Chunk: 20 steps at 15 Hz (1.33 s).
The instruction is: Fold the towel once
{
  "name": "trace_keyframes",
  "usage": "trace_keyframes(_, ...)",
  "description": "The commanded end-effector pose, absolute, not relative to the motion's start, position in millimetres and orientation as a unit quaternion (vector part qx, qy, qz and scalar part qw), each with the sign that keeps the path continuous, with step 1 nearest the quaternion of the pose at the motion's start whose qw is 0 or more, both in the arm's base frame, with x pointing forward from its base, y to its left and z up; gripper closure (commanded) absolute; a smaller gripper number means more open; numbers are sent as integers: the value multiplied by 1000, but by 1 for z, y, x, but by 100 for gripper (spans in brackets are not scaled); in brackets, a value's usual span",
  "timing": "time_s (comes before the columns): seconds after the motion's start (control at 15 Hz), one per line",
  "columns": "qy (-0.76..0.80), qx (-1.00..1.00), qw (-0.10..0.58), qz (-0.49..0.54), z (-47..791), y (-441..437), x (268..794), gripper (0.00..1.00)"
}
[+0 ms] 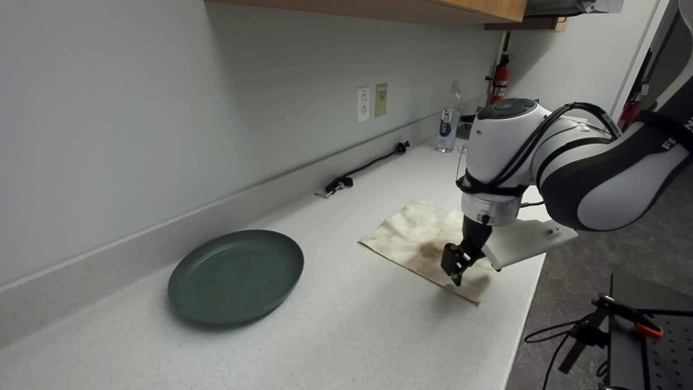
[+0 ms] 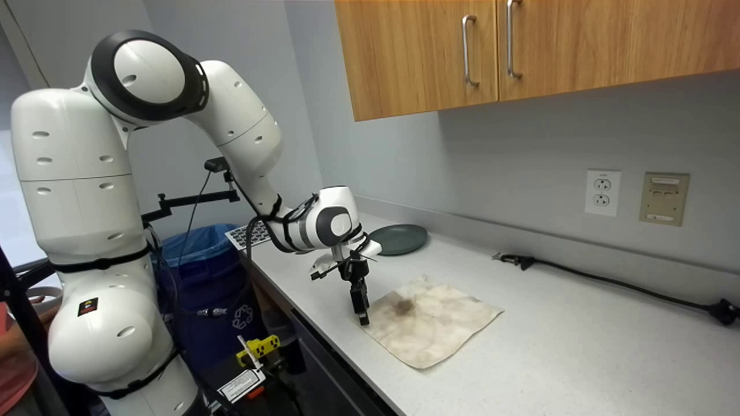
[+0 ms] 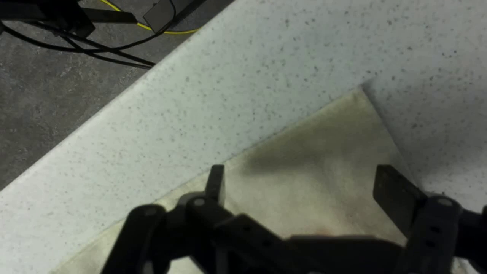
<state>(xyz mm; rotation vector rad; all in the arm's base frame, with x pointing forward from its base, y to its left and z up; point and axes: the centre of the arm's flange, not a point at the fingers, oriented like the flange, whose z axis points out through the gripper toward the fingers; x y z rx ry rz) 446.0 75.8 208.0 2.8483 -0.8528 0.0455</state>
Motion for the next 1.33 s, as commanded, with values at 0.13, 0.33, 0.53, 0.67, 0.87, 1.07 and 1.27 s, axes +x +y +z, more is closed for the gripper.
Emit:
trace_keyframes(0.13,-286,955,81,14,208,75,446,0)
trace_keyframes(0.33,-297,953,61,19,218,78,446,0)
trace_keyframes(0.53,-302,953,35,7,217,81,446,0)
trace_keyframes(0.67,-303,953,26,4,212,81,448,0)
trace_keyframes(0.87,-299,954,16,16,202,76,456,0)
trace_keyframes(1.07,-309,951,2,24,192,69,464,0)
trace_keyframes(1.27,-315,949,-4,15,177,64,460,0)
